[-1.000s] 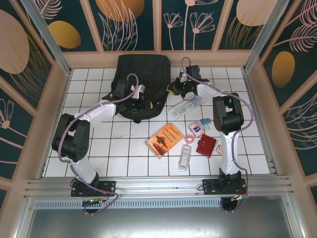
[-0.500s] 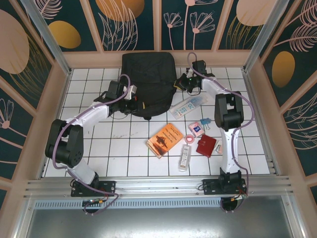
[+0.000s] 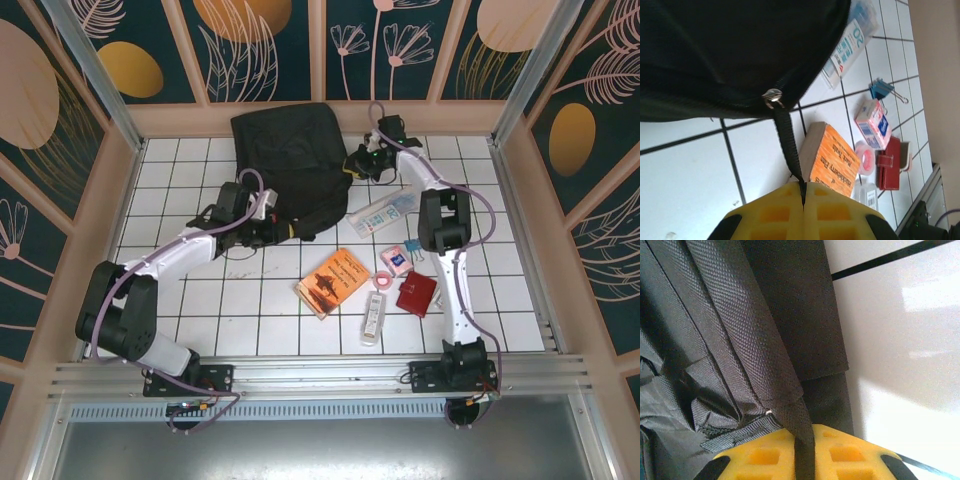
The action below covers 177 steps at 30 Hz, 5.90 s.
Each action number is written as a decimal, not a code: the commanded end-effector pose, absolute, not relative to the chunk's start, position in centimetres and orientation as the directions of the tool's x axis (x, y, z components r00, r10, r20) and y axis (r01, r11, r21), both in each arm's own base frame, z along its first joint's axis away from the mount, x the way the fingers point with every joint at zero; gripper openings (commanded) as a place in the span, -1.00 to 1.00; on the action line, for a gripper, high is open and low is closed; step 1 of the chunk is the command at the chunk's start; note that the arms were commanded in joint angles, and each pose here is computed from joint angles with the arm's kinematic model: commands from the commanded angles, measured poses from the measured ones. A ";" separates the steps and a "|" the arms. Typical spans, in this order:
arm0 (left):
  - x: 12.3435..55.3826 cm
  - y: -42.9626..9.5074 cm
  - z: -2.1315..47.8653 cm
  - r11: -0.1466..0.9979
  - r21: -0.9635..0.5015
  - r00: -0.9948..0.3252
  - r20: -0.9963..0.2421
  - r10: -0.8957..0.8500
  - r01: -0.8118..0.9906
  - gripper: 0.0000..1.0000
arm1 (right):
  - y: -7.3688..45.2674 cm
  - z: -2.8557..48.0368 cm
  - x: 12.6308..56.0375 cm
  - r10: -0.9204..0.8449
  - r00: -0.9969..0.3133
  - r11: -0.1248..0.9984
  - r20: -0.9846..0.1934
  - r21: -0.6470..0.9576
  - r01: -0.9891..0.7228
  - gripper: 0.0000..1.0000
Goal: Pack the student bag
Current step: Unzip the student bag at the middle-left of the table.
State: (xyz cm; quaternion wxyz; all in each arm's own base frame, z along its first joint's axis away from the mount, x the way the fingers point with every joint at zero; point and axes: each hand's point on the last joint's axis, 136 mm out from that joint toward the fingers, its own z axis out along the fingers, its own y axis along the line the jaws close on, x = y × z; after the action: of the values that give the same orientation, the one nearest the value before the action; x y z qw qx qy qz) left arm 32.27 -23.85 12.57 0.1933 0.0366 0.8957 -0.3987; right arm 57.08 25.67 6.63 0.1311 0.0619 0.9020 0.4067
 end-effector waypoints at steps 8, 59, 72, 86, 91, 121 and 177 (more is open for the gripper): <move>29.7 -27.9 15.4 0.547 -0.782 -0.922 -0.384 -0.044 0.299 -1.00 | 33.3 12.4 56.3 0.075 -0.933 0.510 -0.352 0.817 -0.267 -0.31; 32.2 -30.8 20.0 0.473 -0.818 -0.901 -0.421 -0.106 0.327 -1.00 | 28.5 11.7 37.2 0.360 -0.928 0.767 -0.096 0.596 0.236 -0.02; 31.4 -30.1 19.1 0.512 -0.795 -0.903 -0.421 -0.081 0.324 -1.00 | 27.9 11.6 37.7 0.345 -0.930 0.796 -0.126 0.564 0.219 -1.00; 30.8 -27.9 19.0 0.583 -0.757 -0.903 -0.421 -0.091 0.294 -1.00 | 24.3 10.8 39.5 0.304 -0.932 0.863 -0.195 0.471 0.183 -1.00; 30.5 -26.4 17.9 0.603 -0.756 -0.913 -0.394 -0.108 0.255 -1.00 | 23.4 10.1 39.5 0.298 -0.933 0.875 -0.202 0.449 0.182 -1.00; 34.6 -16.0 16.2 0.770 -0.636 -0.833 -0.451 -0.321 0.047 -1.00 | 19.3 11.2 43.4 0.260 -0.898 0.931 -0.356 0.341 0.134 -1.00; 30.7 -22.8 18.9 0.558 -0.792 -0.872 -0.434 -0.228 0.248 -1.00 | 22.1 11.0 43.2 0.283 -0.909 0.894 -0.306 0.427 0.135 0.32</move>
State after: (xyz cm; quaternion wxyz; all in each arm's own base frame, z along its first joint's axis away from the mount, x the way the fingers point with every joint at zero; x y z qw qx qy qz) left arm 30.80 -22.07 17.25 0.2322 -0.0061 0.8602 -0.4539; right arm 42.80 22.07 13.63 0.2074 0.1644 0.9372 0.2274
